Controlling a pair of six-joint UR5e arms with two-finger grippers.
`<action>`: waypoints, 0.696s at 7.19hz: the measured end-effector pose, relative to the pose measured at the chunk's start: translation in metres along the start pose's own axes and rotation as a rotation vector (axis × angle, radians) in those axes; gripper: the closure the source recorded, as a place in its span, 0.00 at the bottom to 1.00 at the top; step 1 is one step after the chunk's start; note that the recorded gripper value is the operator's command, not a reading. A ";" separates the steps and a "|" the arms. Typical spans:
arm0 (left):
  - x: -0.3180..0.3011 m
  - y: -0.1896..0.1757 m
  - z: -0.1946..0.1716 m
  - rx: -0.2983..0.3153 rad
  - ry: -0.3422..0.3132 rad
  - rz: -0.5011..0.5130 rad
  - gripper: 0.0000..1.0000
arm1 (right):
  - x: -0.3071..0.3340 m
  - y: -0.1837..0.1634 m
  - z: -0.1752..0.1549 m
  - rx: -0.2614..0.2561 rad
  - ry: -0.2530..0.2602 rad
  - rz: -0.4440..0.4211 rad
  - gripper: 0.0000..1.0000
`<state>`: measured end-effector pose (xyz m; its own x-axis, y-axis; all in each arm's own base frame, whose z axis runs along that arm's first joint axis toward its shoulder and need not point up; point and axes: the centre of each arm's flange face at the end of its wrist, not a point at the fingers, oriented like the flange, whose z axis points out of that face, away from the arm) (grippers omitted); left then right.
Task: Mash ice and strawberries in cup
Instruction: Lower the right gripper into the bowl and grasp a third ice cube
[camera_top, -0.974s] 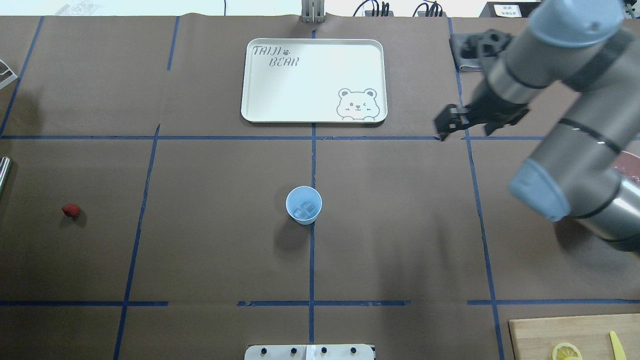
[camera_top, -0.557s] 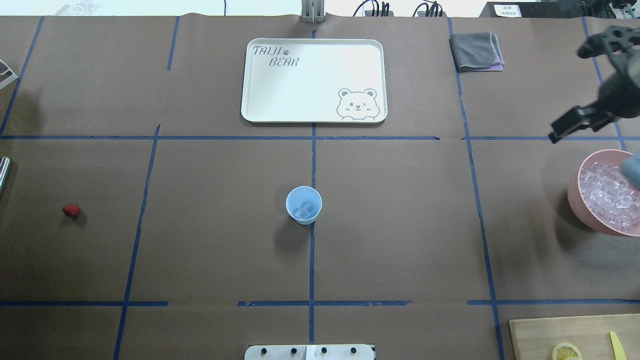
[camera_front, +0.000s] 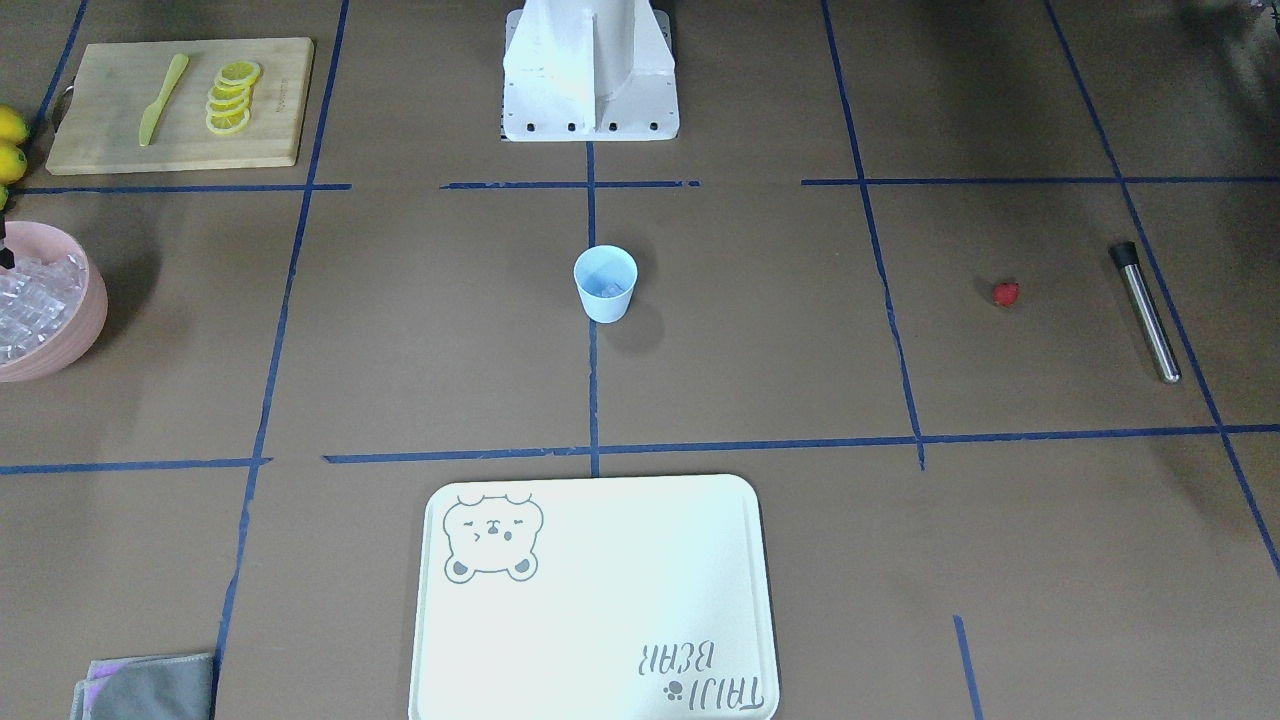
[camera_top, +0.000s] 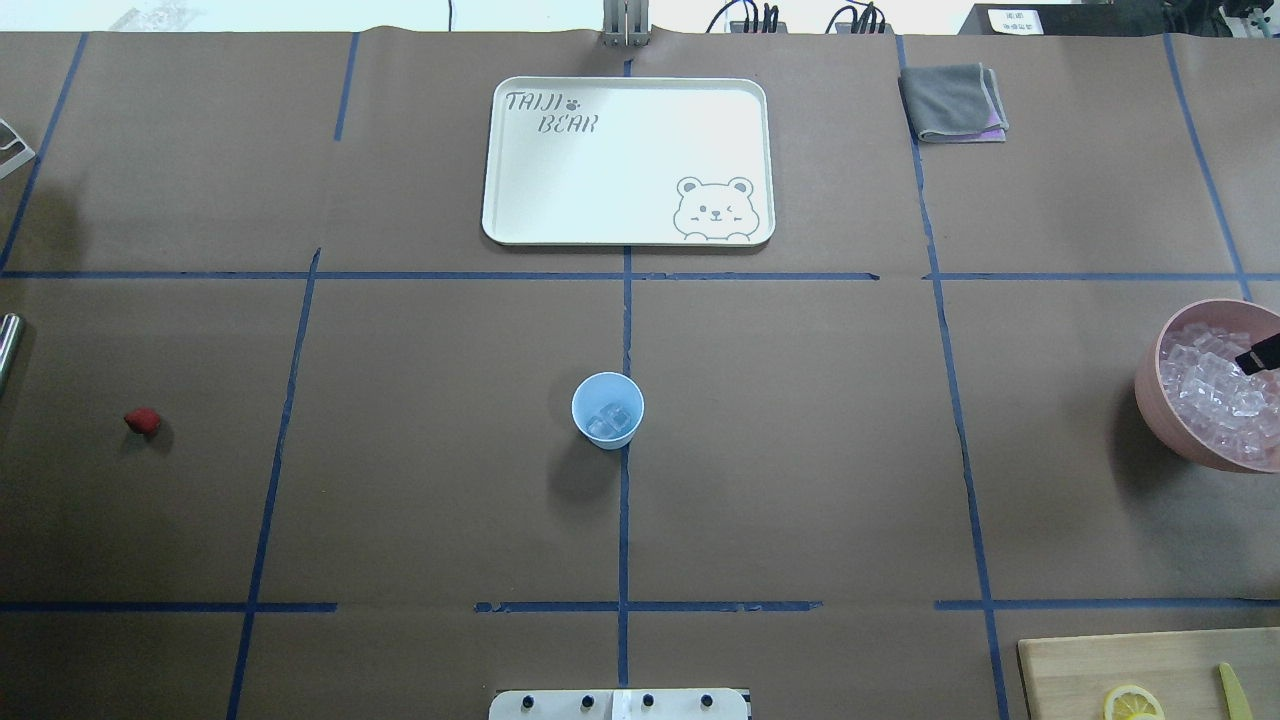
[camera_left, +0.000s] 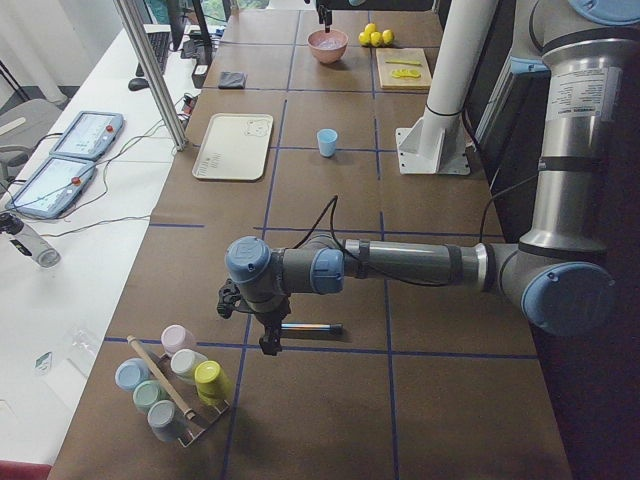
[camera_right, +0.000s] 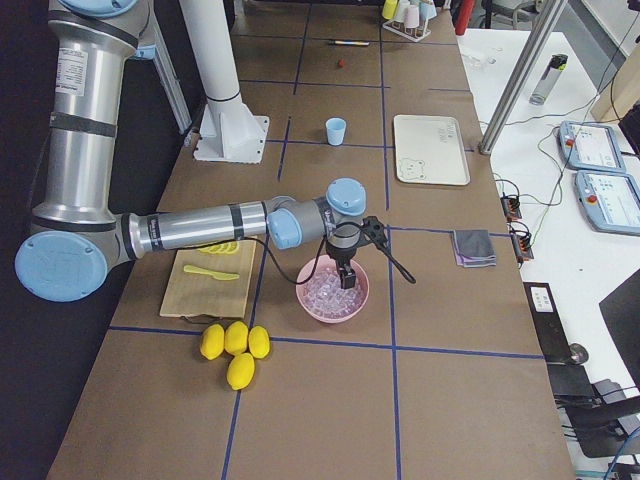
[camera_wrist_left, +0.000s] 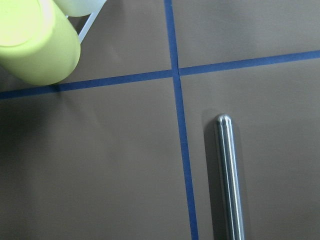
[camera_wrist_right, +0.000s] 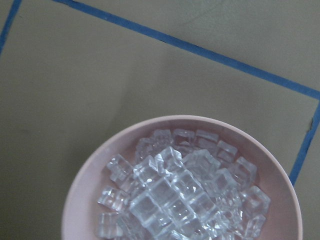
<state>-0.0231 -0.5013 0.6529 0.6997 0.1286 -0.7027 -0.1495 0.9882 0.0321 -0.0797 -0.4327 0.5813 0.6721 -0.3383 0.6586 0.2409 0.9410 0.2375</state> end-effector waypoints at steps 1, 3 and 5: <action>0.000 0.000 0.000 0.001 0.000 0.001 0.00 | 0.009 0.007 0.008 -0.003 0.008 0.027 0.02; 0.001 0.000 -0.001 0.002 0.001 0.002 0.00 | 0.013 0.013 0.016 -0.009 0.031 0.071 0.08; 0.001 0.000 -0.001 0.002 0.001 0.002 0.00 | 0.004 0.013 0.027 -0.031 0.032 0.058 0.11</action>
<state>-0.0230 -0.5014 0.6515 0.6991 0.1302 -0.7031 -0.1494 0.9882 0.0344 -0.0926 -0.4216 0.6062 0.7077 -0.2838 0.6470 0.2224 0.9587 0.1773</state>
